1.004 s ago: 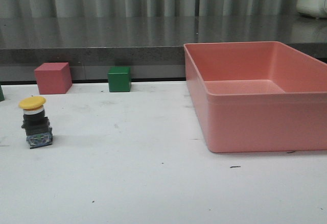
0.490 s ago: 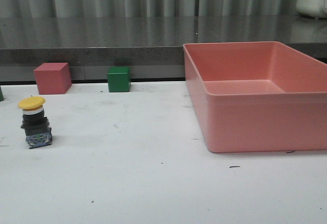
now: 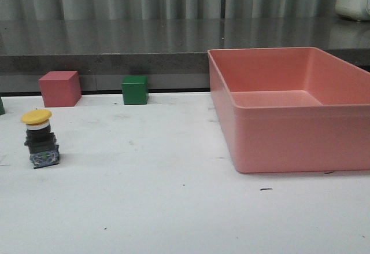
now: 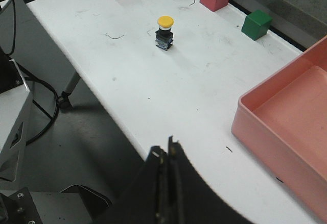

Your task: Place and stand button with both arms

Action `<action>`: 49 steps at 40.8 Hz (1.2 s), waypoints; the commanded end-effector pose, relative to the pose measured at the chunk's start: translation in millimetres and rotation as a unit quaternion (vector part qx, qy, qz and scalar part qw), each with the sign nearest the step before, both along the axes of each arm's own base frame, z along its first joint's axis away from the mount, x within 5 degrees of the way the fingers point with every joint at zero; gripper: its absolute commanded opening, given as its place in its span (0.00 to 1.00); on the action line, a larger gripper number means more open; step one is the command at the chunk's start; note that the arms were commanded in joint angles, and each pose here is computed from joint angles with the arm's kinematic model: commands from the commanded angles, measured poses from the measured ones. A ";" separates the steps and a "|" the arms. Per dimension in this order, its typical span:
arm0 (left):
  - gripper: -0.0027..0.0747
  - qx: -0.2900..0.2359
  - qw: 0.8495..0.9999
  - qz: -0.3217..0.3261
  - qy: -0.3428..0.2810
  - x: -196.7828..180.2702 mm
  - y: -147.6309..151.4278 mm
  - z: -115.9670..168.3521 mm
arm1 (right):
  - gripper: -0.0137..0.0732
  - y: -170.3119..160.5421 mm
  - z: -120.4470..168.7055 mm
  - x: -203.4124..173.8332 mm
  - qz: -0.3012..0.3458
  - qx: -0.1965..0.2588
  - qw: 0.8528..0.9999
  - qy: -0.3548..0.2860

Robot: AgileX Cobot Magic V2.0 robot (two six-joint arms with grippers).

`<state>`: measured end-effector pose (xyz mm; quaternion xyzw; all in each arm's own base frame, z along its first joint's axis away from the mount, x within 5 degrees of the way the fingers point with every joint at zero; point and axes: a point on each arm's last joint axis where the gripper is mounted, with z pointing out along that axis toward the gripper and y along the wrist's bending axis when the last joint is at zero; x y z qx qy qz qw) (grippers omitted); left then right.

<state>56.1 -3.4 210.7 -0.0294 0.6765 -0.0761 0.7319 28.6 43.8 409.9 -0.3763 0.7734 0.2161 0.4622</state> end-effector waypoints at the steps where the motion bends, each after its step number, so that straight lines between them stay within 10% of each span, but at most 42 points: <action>1: 0.01 -0.007 0.999 0.004 -0.047 -2.3 0.9 4.0 | 0.08 1.5 10.0 1.3 -0.001 0.027 0.999 -0.024; 33: 0.01 -0.007 0.999 0.004 -0.046 -2.1 0.9 3.9 | 0.08 -4.7 -5.7 4.4 -0.063 0.045 0.996 -0.048; 49: 0.01 -0.007 0.999 0.004 -0.046 -2.1 0.9 3.9 | 0.08 -34.1 -118.7 15.6 -0.341 0.086 0.915 -0.197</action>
